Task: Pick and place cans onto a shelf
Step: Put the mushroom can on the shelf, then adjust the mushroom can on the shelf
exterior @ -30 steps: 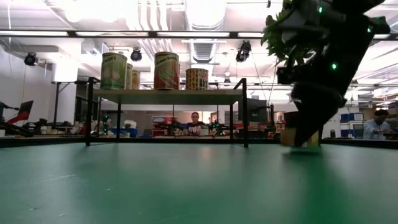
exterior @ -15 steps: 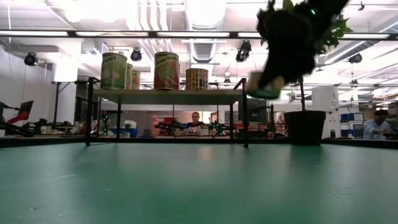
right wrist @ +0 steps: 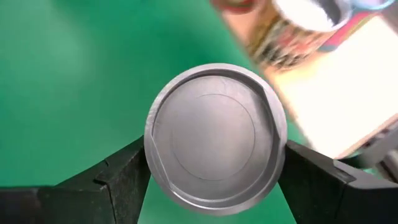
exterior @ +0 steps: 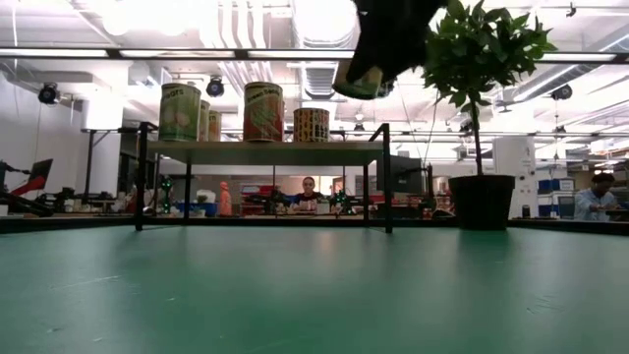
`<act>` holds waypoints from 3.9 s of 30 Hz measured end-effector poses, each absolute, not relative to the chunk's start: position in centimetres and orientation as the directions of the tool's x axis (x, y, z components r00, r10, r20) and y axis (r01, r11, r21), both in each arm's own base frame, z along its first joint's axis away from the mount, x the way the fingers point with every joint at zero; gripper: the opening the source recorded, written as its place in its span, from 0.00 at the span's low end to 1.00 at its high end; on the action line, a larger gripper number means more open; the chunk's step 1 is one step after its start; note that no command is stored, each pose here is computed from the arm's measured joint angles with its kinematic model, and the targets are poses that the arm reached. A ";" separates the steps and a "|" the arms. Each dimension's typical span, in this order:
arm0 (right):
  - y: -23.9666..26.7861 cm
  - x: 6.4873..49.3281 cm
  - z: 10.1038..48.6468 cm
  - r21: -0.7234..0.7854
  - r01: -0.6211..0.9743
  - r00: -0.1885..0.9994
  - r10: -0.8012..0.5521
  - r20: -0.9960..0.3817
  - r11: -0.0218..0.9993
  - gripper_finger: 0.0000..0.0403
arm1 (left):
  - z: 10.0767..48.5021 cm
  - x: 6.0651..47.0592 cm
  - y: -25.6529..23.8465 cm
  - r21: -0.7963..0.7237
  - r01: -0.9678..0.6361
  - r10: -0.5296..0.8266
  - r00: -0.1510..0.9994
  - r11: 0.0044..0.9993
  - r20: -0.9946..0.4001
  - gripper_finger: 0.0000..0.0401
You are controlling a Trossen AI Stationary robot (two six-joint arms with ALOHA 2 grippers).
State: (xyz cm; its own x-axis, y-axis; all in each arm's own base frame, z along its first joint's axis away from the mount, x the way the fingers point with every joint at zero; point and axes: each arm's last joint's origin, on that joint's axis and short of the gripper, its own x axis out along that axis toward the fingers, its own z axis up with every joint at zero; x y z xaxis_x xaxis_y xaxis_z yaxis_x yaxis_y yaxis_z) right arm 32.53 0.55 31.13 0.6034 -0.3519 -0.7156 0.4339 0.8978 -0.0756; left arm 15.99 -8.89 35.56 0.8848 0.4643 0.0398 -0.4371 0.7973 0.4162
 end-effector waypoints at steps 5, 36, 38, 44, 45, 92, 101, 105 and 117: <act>-2.9 33.3 32.0 -0.135 0.454 0.558 -0.400 -0.727 0.880 0.72 | 35.6 16.0 -8.9 0.416 -0.437 0.464 0.885 0.797 0.040 0.20; -11.0 34.5 28.5 -0.216 0.450 0.430 -0.422 -0.798 0.867 0.77 | 35.6 16.0 -8.9 0.425 -0.435 0.464 0.885 0.794 0.039 0.20; -11.1 34.5 28.5 -0.219 0.449 0.427 -0.424 -0.798 0.866 0.80 | 35.6 16.0 -8.9 0.425 -0.435 0.464 0.885 0.794 0.039 0.20; -11.2 34.3 28.6 -0.235 0.435 0.427 -0.429 -0.796 0.869 0.85 | 35.6 16.0 -8.9 0.425 -0.436 0.464 0.885 0.794 0.039 0.20; -11.1 34.3 28.7 -0.236 0.434 0.429 -0.430 -0.795 0.869 0.85 | 35.6 16.0 -8.9 0.425 -0.436 0.464 0.885 0.794 0.039 0.20; -8.2 33.9 30.5 -0.255 0.333 0.447 -0.390 -0.805 0.908 0.03 | 35.6 16.0 -8.9 0.433 -0.434 0.464 0.885 0.790 0.039 0.20; -8.8 33.6 29.3 -0.282 0.352 0.401 -0.416 -0.816 0.893 0.03 | 35.6 16.0 -8.9 0.434 -0.434 0.464 0.885 0.790 0.039 0.20; -9.0 33.5 29.4 -0.341 0.377 0.373 -0.478 -0.796 0.861 0.03 | 35.6 16.0 -8.9 0.434 -0.434 0.464 0.885 0.790 0.039 0.20; -9.0 34.2 31.0 -0.317 0.403 0.459 -0.489 -0.742 0.858 0.03 | 35.5 16.0 -8.9 0.434 -0.434 0.464 0.885 0.790 0.039 0.20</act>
State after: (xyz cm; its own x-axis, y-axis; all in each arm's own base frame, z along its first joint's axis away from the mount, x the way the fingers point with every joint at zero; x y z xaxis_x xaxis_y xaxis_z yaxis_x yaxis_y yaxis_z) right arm 34.22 -9.01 30.97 0.4585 -0.4892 -0.7419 0.4035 0.8584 -0.3167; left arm 16.00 -8.90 35.54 0.8848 0.4644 0.0390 -0.4335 0.7896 0.4343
